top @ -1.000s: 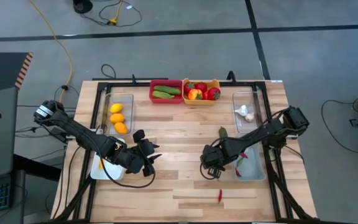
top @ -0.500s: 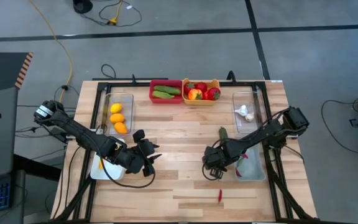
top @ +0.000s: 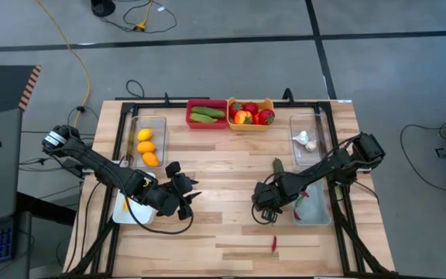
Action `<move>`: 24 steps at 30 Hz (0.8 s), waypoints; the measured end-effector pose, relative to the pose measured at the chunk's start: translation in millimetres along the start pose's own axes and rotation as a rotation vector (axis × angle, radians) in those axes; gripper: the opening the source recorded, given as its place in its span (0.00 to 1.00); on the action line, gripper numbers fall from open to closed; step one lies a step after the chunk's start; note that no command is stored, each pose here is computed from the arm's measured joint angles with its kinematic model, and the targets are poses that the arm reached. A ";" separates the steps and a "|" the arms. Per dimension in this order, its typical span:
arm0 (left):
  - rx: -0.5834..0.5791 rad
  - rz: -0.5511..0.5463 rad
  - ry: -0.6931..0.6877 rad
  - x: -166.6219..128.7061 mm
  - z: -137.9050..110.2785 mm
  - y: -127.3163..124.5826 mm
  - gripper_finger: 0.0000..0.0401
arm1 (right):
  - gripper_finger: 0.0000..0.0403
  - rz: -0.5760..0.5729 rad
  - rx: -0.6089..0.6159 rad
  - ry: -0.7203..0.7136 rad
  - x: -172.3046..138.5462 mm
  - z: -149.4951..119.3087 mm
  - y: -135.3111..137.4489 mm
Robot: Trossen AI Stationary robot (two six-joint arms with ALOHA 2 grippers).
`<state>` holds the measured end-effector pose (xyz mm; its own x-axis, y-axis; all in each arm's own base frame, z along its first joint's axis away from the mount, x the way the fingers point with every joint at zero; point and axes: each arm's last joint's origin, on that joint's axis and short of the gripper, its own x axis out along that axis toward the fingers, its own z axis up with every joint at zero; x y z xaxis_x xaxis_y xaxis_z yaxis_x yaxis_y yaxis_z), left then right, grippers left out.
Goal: Sort produce into baskets
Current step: Put the green chili pepper into the gray bin
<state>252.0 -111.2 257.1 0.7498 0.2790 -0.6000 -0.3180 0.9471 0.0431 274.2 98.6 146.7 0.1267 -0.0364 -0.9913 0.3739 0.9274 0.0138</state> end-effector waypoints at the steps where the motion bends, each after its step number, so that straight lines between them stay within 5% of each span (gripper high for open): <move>1: 0.000 0.000 0.000 0.1 -0.1 0.0 0.39 | 0.22 0.000 0.000 0.000 0.0 0.0 0.0; 10: 0.001 0.000 0.000 0.1 -0.1 0.0 0.39 | 0.22 0.046 -0.002 0.026 -8.1 3.8 4.6; 24: 0.001 -0.001 0.001 0.1 -0.2 -0.1 0.39 | 0.22 0.101 -0.141 0.053 -83.7 19.2 36.1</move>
<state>252.0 -111.2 256.9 0.7494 0.2778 -0.6010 -0.3168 0.9475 0.0430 294.7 128.1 232.7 0.1074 0.0753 -0.9914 0.2285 0.9686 0.0983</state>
